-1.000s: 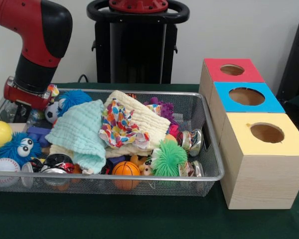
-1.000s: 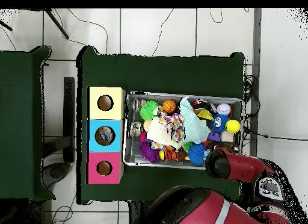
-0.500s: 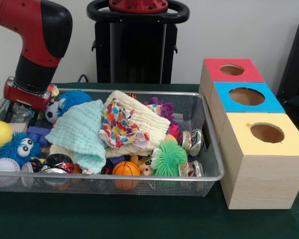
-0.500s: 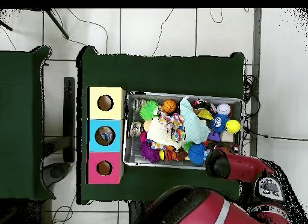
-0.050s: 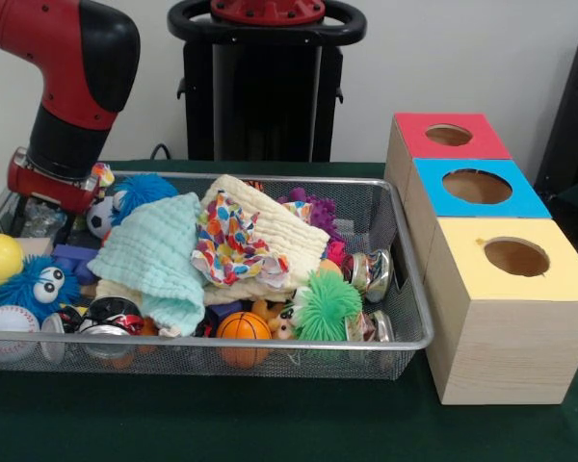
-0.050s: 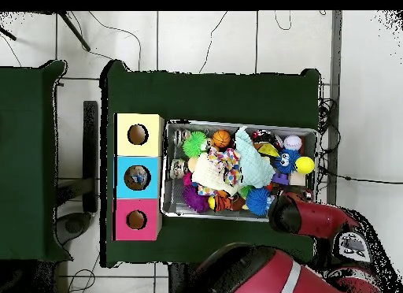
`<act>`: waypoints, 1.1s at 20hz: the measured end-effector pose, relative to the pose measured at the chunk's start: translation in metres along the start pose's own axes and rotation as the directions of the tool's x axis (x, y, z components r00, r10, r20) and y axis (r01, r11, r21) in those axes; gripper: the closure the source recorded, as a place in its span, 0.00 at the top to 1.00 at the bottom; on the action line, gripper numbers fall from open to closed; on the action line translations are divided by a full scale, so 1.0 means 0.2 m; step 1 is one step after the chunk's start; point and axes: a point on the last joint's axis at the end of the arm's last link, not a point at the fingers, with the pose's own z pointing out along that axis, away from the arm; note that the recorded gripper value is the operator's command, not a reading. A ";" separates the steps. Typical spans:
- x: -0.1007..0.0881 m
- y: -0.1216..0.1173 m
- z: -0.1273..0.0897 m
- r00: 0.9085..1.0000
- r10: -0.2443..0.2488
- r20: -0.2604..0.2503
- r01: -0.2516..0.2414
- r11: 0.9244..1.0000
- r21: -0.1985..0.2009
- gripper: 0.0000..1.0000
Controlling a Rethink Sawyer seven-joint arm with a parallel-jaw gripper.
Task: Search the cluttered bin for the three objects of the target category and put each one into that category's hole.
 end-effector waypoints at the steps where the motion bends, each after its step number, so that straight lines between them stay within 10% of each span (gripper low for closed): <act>1: 0.00 0.00 0.00 1.000 0.000 -0.009 0.000 1.000 -0.001 1.00; 18: 0.00 -0.02 -0.02 0.998 0.006 -0.066 -0.007 1.000 -0.005 1.00; 19: 0.00 -0.02 -0.02 0.998 0.007 -0.067 -0.007 1.000 -0.005 0.00; 22: -0.02 -0.02 -0.02 0.998 0.008 -0.063 -0.008 1.000 -0.005 0.00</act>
